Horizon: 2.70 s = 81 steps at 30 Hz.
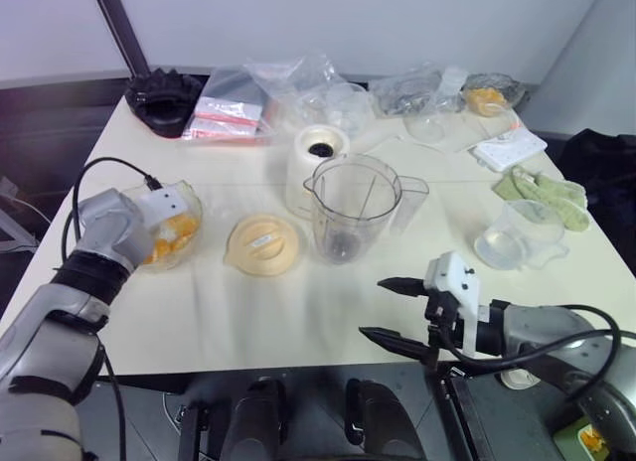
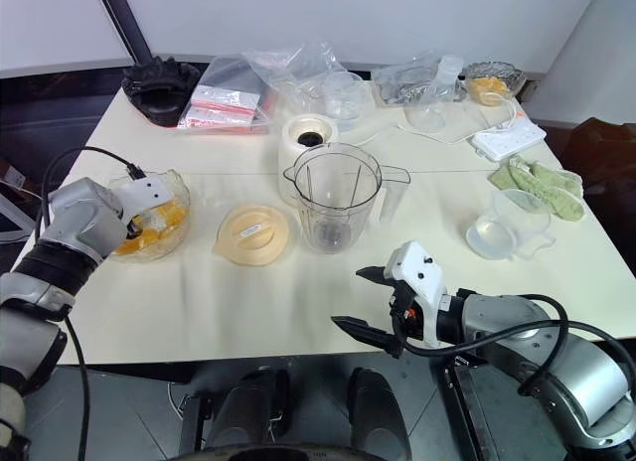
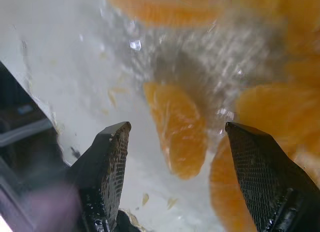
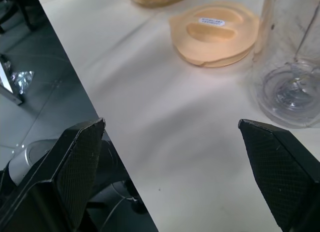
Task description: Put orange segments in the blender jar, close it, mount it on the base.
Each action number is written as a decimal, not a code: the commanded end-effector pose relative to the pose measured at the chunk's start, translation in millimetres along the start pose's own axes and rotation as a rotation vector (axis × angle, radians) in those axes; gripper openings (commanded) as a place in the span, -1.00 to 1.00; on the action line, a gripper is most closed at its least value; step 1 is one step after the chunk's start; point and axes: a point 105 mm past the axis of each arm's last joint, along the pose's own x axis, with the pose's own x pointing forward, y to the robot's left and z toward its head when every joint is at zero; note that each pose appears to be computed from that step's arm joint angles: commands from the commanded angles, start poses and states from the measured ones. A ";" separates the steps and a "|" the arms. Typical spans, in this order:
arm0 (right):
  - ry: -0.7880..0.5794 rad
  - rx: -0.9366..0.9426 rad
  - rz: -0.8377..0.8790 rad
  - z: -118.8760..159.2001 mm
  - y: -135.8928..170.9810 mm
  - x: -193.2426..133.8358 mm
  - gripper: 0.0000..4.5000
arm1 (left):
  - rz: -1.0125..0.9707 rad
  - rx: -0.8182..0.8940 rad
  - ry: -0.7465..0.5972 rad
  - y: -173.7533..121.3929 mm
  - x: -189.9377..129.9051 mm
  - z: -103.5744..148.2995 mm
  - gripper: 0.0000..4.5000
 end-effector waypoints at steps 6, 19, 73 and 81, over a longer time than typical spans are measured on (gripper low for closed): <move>-0.047 -0.019 -0.004 12.6 3.6 1.7 0.99 | 0.084 0.042 0.050 17.5 5.7 -9.5 0.41; -0.067 -0.013 -0.008 17.0 7.0 5.1 0.99 | 0.076 0.056 0.035 10.0 23.7 -1.4 0.41; -0.070 -0.024 -0.020 17.3 8.8 7.4 1.00 | 0.056 0.017 -0.091 12.6 20.7 20.0 -0.74; -0.077 -0.017 -0.015 16.8 7.9 10.2 1.00 | 0.082 -0.064 -0.145 22.8 -11.2 26.1 0.85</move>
